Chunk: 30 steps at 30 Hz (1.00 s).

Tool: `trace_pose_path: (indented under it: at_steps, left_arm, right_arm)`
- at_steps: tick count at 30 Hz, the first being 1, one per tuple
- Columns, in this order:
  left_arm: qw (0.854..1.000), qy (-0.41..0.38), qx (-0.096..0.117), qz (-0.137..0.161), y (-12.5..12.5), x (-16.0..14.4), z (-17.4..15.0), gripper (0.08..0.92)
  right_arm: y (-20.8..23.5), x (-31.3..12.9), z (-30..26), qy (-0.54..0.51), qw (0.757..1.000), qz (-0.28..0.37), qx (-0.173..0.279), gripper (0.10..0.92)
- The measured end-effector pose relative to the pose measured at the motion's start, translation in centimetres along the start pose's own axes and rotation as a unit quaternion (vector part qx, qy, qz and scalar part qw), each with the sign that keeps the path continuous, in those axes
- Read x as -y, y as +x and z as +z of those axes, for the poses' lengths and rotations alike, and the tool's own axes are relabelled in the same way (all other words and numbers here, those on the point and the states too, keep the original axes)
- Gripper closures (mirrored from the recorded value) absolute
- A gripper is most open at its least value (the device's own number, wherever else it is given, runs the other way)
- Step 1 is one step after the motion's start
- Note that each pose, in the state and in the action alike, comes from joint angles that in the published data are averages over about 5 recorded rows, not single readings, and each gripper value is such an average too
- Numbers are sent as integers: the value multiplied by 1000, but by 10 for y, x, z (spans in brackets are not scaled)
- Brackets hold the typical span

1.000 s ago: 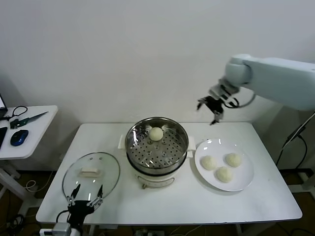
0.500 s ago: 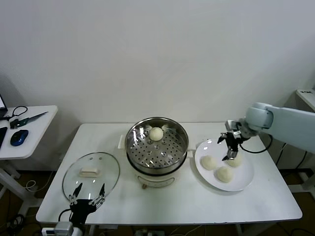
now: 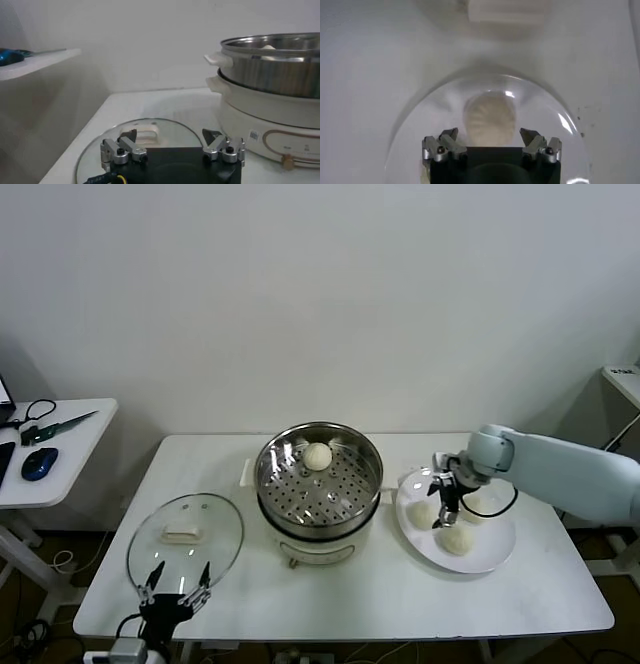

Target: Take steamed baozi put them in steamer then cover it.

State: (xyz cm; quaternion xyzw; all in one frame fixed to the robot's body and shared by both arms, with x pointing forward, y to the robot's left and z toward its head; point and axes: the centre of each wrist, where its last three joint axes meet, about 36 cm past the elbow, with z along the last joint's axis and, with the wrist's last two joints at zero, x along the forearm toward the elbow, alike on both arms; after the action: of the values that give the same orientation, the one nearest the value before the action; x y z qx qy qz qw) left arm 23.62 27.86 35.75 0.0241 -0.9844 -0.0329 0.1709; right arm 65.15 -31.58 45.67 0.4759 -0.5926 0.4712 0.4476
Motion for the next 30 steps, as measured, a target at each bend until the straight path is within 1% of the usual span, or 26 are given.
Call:
trace_pose_path:
  at_steps: [2,4,7,10,14,17,19,22,26,30]
  left_arm:
    - [1000,0,-1,-1,0,-1,1,177]
    - [1000,-1,-1,-1,0,-1,1,177]
    - [1000,-1,-1,-1,0,-2,1,177]
    - [1000,-1,0,-1,0,-2,0,177]
    - [1000,-2,2,0,0,-1,-2,177]
    - [1000,-3,3,1,1,0,-4,177]
    - [1000,-3,3,1,1,0,-4,177]
    - [1000,-5,3,2,2,0,-5,177]
    - [1000,-7,4,4,2,0,-6,177]
    - [1000,-8,5,6,4,1,-7,177]
  right_arm:
    - [-5,2,-3,-2,1000,1,-2,204]
    - [-8,3,-4,-4,1000,1,-3,230]
    - [-11,4,-5,-7,1000,-1,-5,306]
    - [-11,4,-6,-10,1000,-5,-4,366]
    - [-7,6,-7,-13,1000,-8,0,384]
    - [6,10,-8,-10,1000,-8,4,386]
    - [22,16,-9,-6,1000,-7,6,386]
    - [56,27,-16,9,1000,-4,7,386]
    - [121,46,-36,30,999,5,10,386]
    - [194,59,-69,46,998,26,30,386]
